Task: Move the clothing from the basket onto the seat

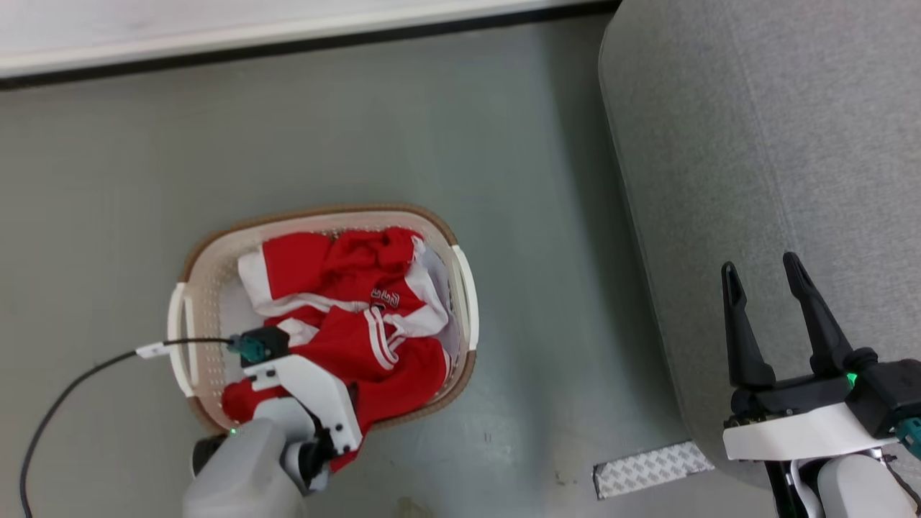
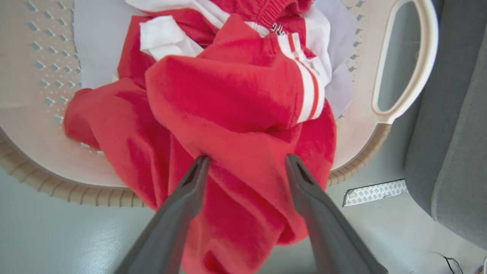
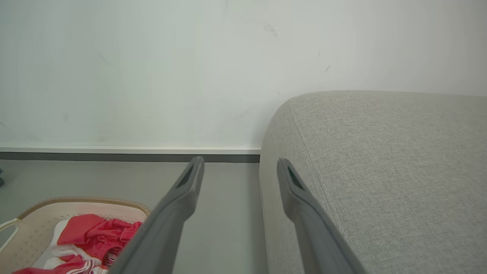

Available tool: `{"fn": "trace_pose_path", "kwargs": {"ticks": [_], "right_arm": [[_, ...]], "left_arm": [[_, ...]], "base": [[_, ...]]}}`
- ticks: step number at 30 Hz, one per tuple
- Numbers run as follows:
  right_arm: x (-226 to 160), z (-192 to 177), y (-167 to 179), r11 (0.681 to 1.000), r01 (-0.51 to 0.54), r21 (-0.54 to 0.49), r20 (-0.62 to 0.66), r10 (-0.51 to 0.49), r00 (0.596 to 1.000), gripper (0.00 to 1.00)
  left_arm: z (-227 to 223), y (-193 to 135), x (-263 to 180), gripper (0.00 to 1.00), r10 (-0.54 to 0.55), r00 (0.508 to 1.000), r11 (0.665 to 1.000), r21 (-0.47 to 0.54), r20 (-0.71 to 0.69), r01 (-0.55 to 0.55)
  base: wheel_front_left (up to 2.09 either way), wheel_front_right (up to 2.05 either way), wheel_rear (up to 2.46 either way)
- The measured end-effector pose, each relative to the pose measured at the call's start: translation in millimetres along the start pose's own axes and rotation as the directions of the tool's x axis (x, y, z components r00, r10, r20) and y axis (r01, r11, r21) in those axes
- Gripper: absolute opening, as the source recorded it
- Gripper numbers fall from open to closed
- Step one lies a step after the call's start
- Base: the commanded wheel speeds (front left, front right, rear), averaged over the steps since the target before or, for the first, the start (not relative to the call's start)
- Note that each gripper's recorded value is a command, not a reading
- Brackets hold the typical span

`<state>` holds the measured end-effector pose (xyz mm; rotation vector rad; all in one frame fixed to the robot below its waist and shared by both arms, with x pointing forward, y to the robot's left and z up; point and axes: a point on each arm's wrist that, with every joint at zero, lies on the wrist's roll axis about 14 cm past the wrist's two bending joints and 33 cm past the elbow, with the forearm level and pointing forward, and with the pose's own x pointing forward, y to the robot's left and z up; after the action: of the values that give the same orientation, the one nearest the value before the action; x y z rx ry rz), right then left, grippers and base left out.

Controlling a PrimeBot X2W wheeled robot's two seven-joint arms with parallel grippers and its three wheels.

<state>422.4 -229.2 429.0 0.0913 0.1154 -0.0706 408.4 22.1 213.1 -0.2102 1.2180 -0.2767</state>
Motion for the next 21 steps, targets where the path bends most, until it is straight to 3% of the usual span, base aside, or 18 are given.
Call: {"fn": "trace_pose_path", "kwargs": {"ticks": [14, 15, 16, 17, 21], "right_arm": [[23.5, -34.3, -4.0, 1.0, 0.005, -0.016, -0.071, -0.006, 0.997, 1.0], [23.6, -35.1, -4.7, 1.0, 0.007, -0.015, -0.073, -0.008, 0.997, 1.0], [23.8, -35.2, -5.3, 1.0, 0.009, -0.015, -0.073, -0.01, 0.997, 1.0], [24.0, -34.7, -5.6, 1.0, 0.01, -0.015, -0.072, -0.011, 0.997, 1.0], [23.3, -27.5, -7.0, 1.0, 0.016, -0.01, -0.054, -0.017, 0.998, 1.0]], "left_arm": [[-13.7, 13.6, 45.9, 1.0, 0.011, 0.997, 1.0, 0.002, -0.083, -0.011], [-14.3, 12.5, 47.1, 0.47, 0.006, 0.997, 1.0, 0.007, -0.082, -0.005], [-14.4, 11.0, 47.7, 0.08, 0.0, 0.997, 1.0, 0.015, -0.081, 0.001], [-13.0, 9.1, 47.5, 0.0, -0.008, 0.997, 1.0, 0.02, -0.073, 0.009], [-6.3, 4.8, 40.6, 0.0, -0.028, 0.999, 0.999, 0.038, -0.039, 0.03]], "base": [[0.0, 0.0, 0.0], [0.0, 0.0, 0.0], [0.0, 0.0, 0.0], [0.0, 0.0, 0.0], [0.0, 0.0, 0.0]]}}
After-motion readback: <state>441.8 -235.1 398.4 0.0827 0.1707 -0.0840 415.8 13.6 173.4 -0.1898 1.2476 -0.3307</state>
